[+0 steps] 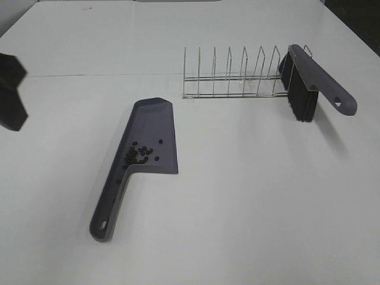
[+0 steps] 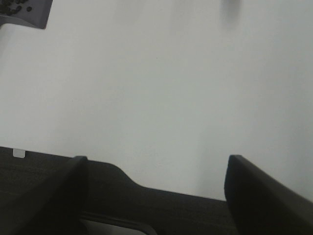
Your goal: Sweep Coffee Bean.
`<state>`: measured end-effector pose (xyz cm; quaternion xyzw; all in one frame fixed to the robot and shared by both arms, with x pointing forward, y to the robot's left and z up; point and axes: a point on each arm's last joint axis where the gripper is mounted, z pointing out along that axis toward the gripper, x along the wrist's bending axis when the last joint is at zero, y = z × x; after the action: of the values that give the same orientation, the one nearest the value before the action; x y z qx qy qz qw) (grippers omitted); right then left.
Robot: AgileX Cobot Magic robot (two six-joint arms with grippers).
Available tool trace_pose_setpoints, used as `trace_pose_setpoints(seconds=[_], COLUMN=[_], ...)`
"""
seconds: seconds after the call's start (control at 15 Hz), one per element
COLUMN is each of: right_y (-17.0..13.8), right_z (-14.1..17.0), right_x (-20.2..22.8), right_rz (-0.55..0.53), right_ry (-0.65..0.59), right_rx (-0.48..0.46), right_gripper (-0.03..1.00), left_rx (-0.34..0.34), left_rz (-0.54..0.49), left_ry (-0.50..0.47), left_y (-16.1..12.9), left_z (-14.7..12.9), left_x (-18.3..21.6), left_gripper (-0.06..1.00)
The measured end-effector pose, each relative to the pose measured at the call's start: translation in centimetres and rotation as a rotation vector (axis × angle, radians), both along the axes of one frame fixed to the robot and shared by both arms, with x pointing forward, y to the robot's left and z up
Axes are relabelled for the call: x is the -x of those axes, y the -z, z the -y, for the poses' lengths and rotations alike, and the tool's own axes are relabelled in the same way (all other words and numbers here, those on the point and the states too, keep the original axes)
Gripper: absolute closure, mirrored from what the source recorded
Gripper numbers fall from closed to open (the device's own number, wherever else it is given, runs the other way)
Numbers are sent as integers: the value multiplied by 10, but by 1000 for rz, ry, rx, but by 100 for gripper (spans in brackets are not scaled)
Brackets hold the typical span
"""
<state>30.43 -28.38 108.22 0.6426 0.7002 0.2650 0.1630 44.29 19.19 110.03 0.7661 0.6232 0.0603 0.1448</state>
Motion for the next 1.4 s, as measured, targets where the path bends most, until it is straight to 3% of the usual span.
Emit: trace_pose_setpoints(seconds=[0.2, 0.4, 0.6, 0.8, 1.0, 1.4], right_y=[18, 27, 23, 29, 29, 29], right_z=[0, 0, 1, 1, 1, 1], right_x=[28, 51, 54, 48, 48, 48], right_rz=[61, 188, 301, 318, 325, 325], right_ry=[-9, -41, -27, -24, -33, -35], right_rx=[5, 32, 30, 32, 42, 44], right_gripper=[33, 33, 33, 33, 33, 33], left_rx=[59, 125, 166, 232, 220, 222], left_rz=[109, 300, 530, 686, 700, 701], left_ry=[0, 62, 157, 234, 296, 302], left_y=[-9, 13, 39, 48, 49, 49], left_z=[-38, -82, -100, -103, -101, -101], left_x=[70, 152, 186, 201, 203, 203], left_gripper=[31, 31, 31, 31, 31, 31])
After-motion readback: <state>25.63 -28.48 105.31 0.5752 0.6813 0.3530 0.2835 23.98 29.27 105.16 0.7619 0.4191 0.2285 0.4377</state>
